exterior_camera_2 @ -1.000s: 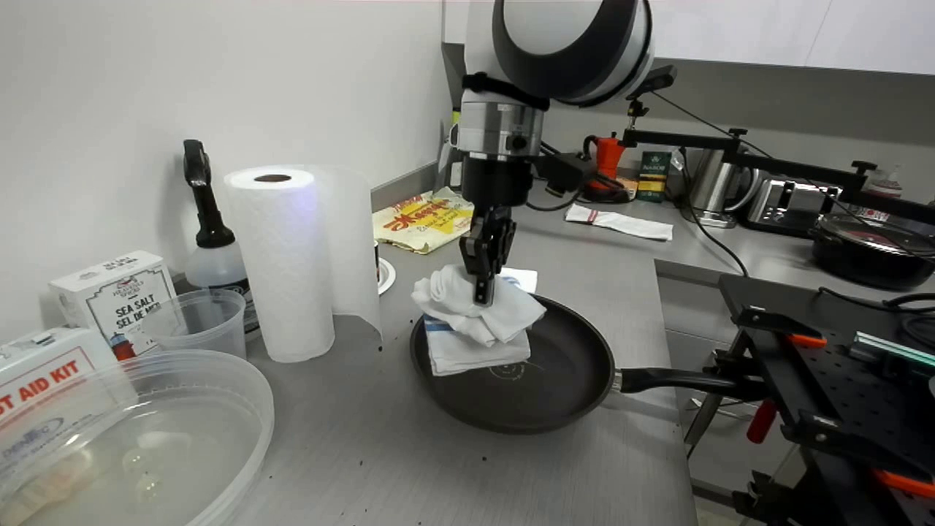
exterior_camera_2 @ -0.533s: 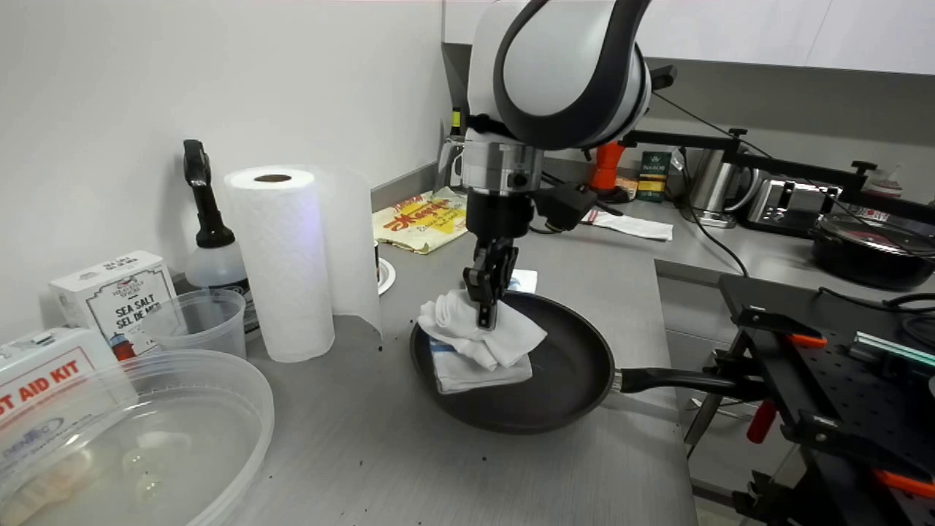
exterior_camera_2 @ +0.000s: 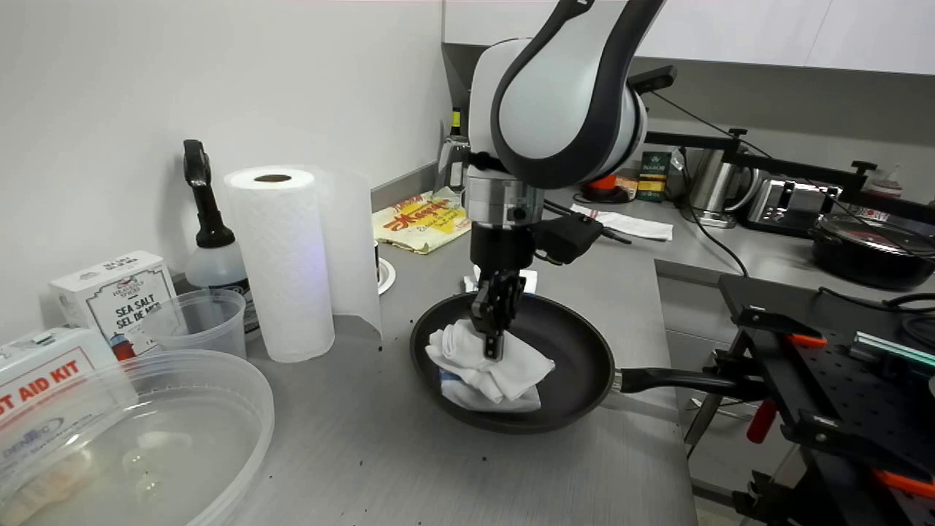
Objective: Pick the cloth and wipe the pan
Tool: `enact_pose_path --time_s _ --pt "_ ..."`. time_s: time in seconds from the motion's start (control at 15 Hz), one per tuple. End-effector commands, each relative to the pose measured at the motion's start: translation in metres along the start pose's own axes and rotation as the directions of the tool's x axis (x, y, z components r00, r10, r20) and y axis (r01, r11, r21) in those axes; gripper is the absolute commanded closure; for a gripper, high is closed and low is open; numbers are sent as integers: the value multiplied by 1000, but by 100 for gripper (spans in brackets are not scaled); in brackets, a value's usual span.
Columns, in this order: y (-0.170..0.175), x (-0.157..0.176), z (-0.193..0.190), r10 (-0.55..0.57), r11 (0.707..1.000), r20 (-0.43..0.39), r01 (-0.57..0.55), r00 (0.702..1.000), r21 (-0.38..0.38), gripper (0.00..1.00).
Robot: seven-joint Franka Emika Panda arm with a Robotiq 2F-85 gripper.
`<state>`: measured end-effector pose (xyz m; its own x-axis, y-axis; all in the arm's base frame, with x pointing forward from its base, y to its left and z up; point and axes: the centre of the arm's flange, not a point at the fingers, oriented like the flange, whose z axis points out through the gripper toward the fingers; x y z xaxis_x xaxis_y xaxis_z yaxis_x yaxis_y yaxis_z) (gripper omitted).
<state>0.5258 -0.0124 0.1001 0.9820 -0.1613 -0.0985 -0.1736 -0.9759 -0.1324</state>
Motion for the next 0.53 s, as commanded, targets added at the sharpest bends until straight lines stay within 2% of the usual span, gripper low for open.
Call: enact_pose_path --time_s 0.0,0.47 --pt "-4 10 10 66 997 14 -66 998 47 97" --pt "6 13 32 117 992 25 -118 993 45 97"
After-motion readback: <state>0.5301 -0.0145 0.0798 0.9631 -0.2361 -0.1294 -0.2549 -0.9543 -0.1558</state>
